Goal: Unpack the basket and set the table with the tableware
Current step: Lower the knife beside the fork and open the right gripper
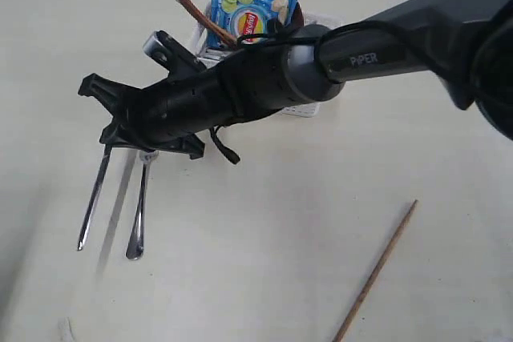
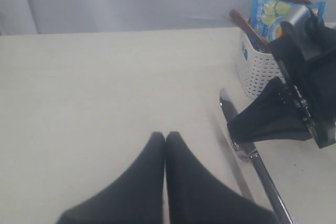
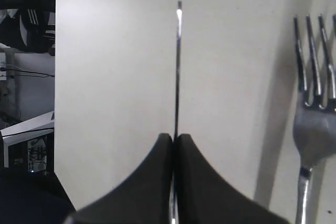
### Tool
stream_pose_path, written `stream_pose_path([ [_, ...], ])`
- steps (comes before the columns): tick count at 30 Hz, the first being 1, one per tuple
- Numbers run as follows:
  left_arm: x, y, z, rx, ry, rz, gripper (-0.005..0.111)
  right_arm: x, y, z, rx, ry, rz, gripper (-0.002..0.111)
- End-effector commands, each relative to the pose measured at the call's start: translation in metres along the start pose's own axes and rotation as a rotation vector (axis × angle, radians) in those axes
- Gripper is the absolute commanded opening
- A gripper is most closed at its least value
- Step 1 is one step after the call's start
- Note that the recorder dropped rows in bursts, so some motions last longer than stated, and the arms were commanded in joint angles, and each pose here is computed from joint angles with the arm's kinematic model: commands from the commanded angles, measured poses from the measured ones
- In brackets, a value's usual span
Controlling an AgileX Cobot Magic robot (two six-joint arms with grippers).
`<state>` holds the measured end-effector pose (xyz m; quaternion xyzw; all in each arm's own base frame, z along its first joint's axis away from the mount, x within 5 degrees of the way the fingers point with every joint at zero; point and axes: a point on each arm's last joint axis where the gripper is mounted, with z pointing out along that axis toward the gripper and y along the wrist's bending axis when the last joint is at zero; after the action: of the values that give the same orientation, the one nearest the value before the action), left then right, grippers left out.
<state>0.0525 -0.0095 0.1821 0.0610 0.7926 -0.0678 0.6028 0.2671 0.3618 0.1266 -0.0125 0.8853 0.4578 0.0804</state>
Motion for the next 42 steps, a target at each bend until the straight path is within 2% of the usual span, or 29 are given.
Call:
stream_pose_path([
  [1, 0.000, 0.000, 0.000, 0.003, -0.010, 0.005, 0.000, 0.000, -0.009, 0.005, 0.023, -0.001, 0.004, -0.001],
  [17, 0.000, 0.000, 0.000, 0.003, -0.010, 0.005, 0.000, 0.002, -0.010, 0.009, 0.040, -0.010, -0.047, -0.001],
  [24, 0.000, 0.000, 0.000, 0.003, -0.010, 0.005, 0.000, -0.004, -0.002, 0.019, -0.004, -0.001, -0.046, -0.001],
  [42, 0.000, 0.000, 0.000, 0.003, -0.010, 0.005, 0.000, 0.002, -0.017, 0.030, 0.037, 0.023, -0.016, -0.001],
])
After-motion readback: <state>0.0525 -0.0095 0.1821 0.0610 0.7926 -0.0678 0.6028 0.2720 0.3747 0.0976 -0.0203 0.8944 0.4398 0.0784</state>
